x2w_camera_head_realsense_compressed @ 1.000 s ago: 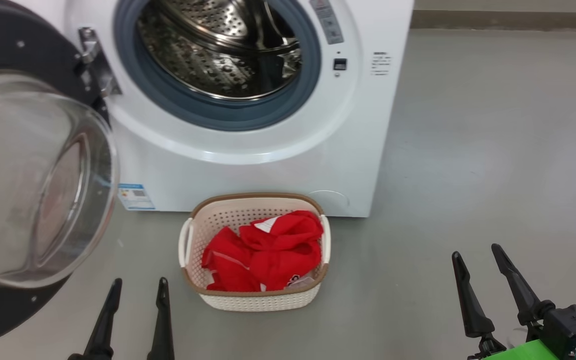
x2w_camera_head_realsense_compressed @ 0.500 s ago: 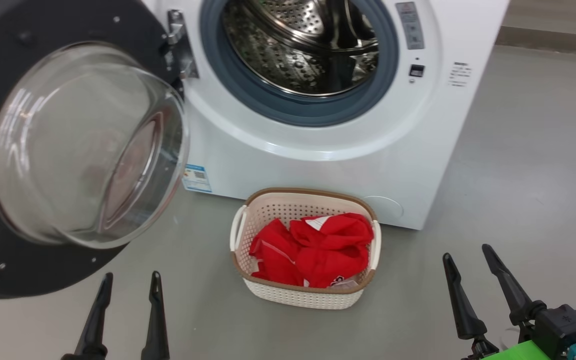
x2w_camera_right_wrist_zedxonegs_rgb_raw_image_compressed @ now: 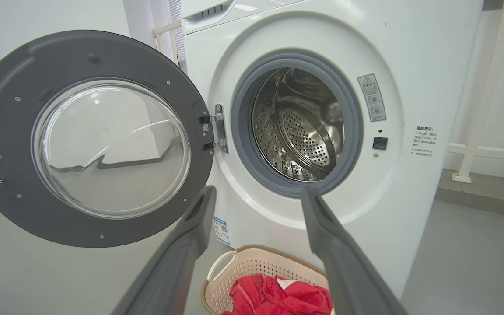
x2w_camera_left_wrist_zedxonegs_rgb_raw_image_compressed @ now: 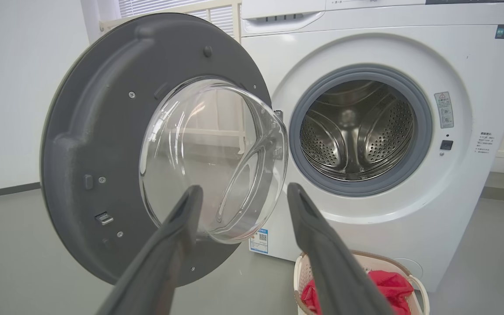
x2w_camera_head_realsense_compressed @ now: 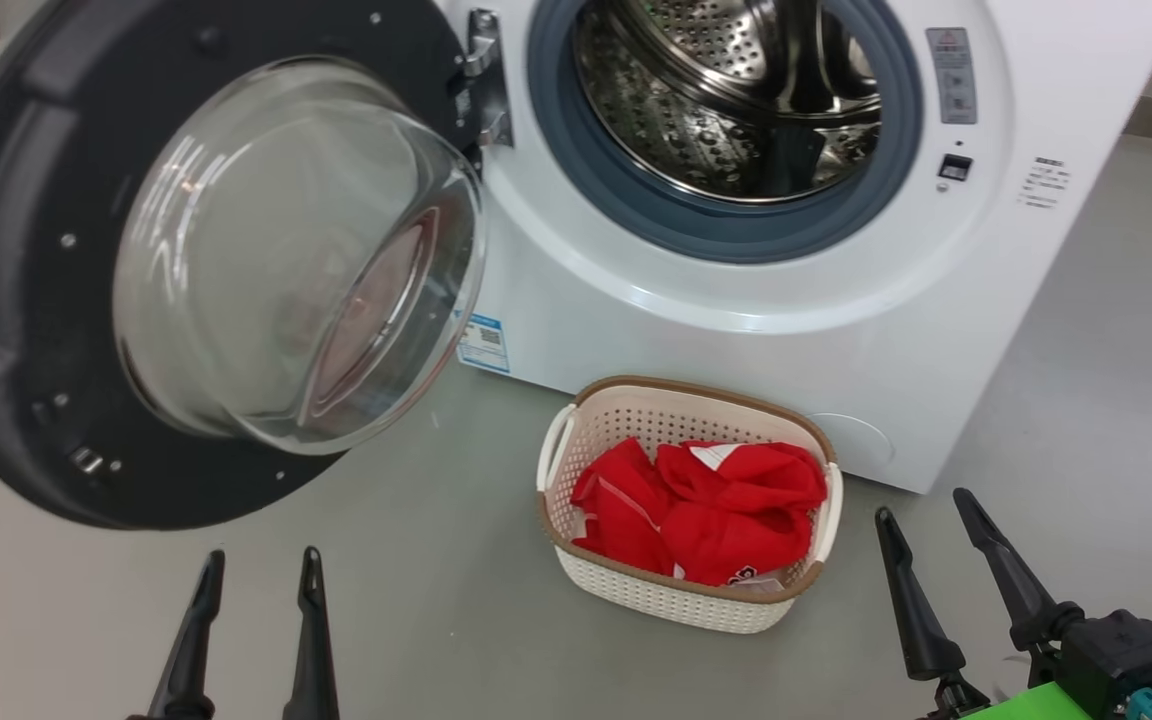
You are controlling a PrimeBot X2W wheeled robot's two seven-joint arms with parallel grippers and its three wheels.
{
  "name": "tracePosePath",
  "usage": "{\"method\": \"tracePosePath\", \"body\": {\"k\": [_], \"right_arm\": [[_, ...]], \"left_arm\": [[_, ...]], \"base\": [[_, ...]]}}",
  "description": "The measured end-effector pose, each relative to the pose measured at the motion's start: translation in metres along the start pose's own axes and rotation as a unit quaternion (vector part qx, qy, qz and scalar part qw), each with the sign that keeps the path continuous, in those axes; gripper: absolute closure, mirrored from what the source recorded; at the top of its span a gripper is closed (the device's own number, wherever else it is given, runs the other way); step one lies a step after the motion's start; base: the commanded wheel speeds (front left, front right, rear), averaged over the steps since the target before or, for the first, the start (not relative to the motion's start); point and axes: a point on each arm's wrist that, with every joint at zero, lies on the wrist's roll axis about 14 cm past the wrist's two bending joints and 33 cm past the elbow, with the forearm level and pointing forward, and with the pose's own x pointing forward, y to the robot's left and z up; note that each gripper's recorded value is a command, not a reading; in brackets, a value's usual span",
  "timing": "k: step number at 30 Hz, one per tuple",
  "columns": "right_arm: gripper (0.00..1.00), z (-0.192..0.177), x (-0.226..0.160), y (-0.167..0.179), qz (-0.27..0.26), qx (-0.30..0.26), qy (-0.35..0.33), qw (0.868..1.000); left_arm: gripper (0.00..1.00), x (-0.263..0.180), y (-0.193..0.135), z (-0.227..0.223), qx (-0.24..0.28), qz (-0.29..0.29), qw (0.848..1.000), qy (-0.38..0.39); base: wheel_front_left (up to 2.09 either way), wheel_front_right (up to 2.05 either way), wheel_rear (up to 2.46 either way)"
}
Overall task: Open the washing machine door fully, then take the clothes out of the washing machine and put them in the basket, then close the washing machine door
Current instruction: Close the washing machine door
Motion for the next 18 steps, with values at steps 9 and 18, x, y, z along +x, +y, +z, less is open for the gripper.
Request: {"method": "tracePosePath", "body": {"k": [9,18], "right_arm": [[0.00,-0.004,0.013,0.023,0.038,0.005,0.006,0.999],[0.00,-0.005,0.021,0.041,0.068,0.009,0.010,0.998]], "left_arm": [[0.00,-0.013,0.023,0.002,0.009,0.039,0.999,0.001],[0.00,-0.022,0.040,0.006,0.013,0.067,0.998,-0.002]], "base": [[0.00,0.00,0.00],[0.00,0.00,0.00]]}}
